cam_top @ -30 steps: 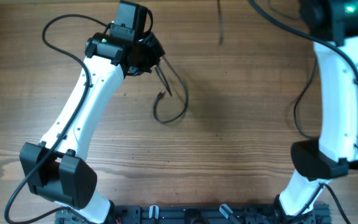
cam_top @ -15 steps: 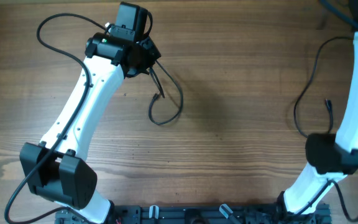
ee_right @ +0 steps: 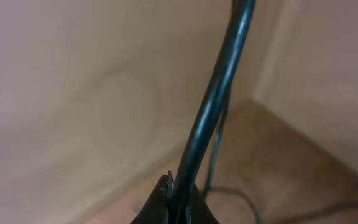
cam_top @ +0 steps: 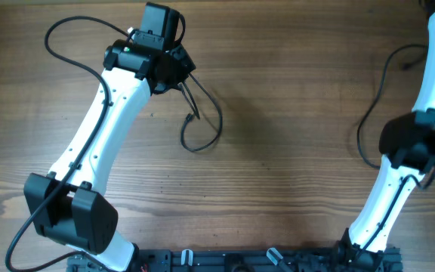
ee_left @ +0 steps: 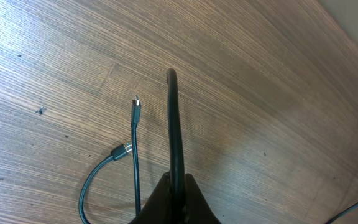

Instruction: Untangle cables

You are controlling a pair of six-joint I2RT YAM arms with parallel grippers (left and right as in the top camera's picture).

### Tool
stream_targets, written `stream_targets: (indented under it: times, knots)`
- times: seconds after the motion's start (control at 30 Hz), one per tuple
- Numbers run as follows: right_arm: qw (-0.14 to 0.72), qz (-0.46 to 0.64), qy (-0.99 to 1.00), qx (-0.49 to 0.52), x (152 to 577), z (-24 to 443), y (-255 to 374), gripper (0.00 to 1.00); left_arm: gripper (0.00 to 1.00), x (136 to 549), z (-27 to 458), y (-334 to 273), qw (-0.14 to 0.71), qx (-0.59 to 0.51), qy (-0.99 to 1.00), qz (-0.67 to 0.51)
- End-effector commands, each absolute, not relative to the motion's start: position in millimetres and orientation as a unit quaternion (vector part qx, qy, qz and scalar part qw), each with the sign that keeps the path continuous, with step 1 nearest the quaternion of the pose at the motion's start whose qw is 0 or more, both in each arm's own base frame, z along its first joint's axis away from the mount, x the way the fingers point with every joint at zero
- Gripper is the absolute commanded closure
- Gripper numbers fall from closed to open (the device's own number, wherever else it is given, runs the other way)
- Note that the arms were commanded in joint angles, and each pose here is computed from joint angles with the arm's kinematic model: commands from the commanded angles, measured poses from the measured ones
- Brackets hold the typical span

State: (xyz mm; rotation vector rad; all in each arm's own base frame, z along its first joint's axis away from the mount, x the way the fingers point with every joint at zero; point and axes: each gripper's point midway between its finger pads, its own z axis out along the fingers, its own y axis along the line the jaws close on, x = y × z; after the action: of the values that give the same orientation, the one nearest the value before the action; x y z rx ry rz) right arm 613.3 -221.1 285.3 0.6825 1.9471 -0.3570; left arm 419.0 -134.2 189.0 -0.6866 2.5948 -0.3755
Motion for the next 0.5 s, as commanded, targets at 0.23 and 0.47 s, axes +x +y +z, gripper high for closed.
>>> stream_targets:
  times: [0.23, 0.47]
  knots:
    - [0.386, -0.175, 0.848, 0.317, 596, 186, -253, 0.23, 0.96, 421, 186, -130, 0.216, -0.241, 0.938, -0.125]
    - [0.389, -0.069, 0.869, 0.299, 599, 198, -218, 0.00, 0.96, 421, 186, -130, 0.217, -0.241, 0.938, -0.125]
